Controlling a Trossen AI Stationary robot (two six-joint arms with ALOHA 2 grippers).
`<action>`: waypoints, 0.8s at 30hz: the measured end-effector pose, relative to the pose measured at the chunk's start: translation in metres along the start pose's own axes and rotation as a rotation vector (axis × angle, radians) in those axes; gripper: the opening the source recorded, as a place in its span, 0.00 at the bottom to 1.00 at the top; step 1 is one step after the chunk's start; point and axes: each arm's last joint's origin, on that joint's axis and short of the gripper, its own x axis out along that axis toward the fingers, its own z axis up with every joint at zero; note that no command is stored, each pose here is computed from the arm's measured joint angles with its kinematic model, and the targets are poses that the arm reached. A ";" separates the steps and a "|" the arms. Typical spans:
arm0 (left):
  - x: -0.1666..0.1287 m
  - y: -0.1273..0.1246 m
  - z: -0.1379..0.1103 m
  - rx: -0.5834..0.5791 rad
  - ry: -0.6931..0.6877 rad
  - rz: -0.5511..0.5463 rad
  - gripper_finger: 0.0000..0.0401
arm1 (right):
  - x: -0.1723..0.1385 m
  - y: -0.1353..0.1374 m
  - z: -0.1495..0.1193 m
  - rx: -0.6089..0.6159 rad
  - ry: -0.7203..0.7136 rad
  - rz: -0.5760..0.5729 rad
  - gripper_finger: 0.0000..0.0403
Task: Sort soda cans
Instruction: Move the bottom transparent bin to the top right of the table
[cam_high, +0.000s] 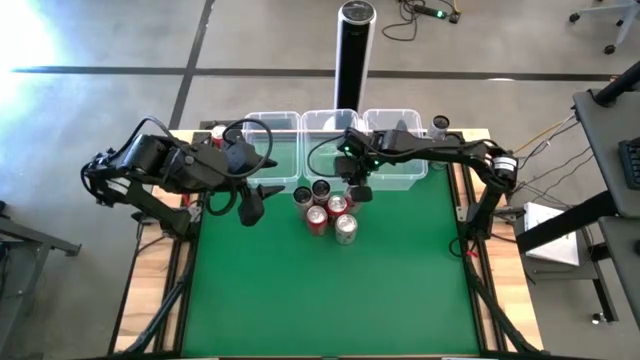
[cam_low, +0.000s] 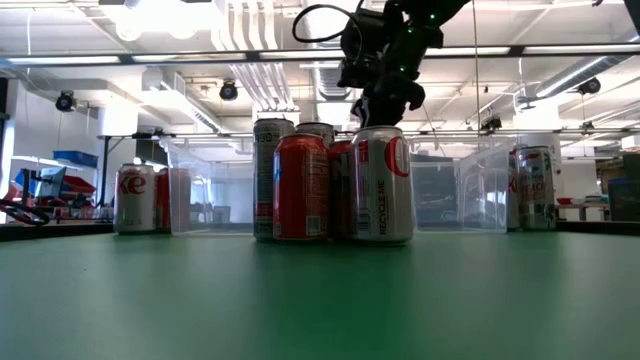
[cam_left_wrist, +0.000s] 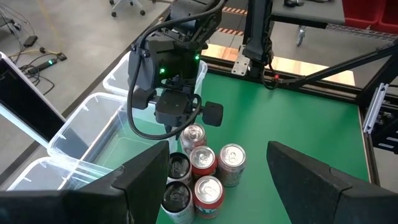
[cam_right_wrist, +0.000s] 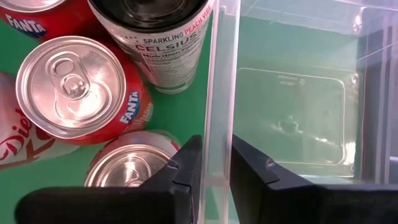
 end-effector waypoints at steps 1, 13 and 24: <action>0.000 0.000 0.000 0.000 0.000 0.000 0.63 | 0.000 0.000 0.000 0.014 -0.001 0.000 0.16; -0.001 0.001 0.000 -0.019 -0.002 0.000 0.63 | 0.000 0.000 0.000 0.152 -0.005 0.000 0.13; -0.002 0.001 0.000 -0.019 -0.004 -0.001 0.63 | 0.000 0.000 0.000 0.169 -0.004 0.000 0.17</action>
